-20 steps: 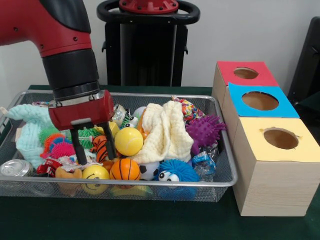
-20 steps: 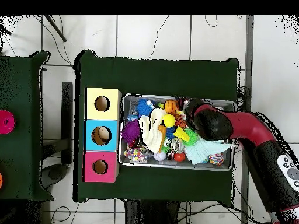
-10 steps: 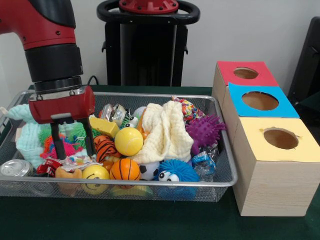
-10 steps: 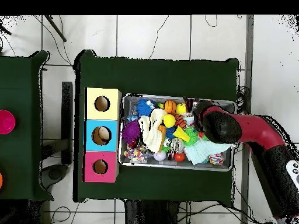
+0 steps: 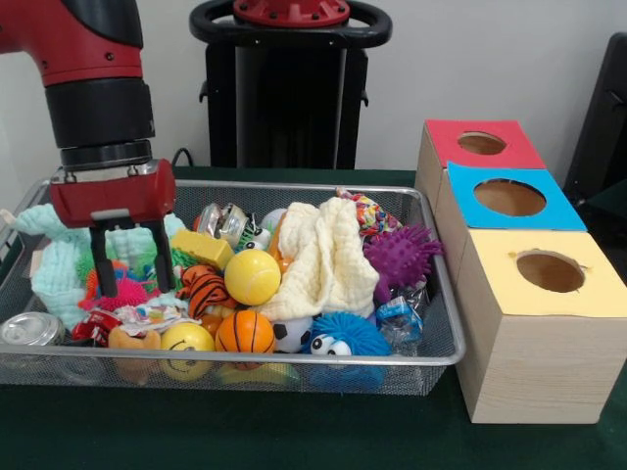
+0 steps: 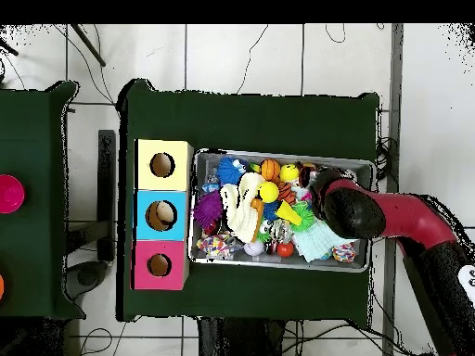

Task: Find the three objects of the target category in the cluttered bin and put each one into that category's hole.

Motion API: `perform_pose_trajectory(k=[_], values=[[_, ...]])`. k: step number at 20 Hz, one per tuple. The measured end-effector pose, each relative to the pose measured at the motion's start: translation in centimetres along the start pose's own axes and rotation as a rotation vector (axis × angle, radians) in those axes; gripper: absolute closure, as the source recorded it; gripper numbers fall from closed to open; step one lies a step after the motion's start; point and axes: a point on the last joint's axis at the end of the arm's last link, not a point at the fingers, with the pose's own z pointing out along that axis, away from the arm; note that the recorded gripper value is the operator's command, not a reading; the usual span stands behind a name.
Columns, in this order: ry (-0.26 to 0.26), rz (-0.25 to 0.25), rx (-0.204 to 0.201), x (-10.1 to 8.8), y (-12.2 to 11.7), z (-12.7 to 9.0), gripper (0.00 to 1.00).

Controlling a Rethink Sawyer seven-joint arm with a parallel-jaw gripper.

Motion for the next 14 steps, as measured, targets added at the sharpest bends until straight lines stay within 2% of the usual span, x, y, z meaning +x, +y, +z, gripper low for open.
perform_pose_trajectory(k=[14], values=[[-0.003,-0.052,0.014,3.8,3.2,0.8,0.00]])
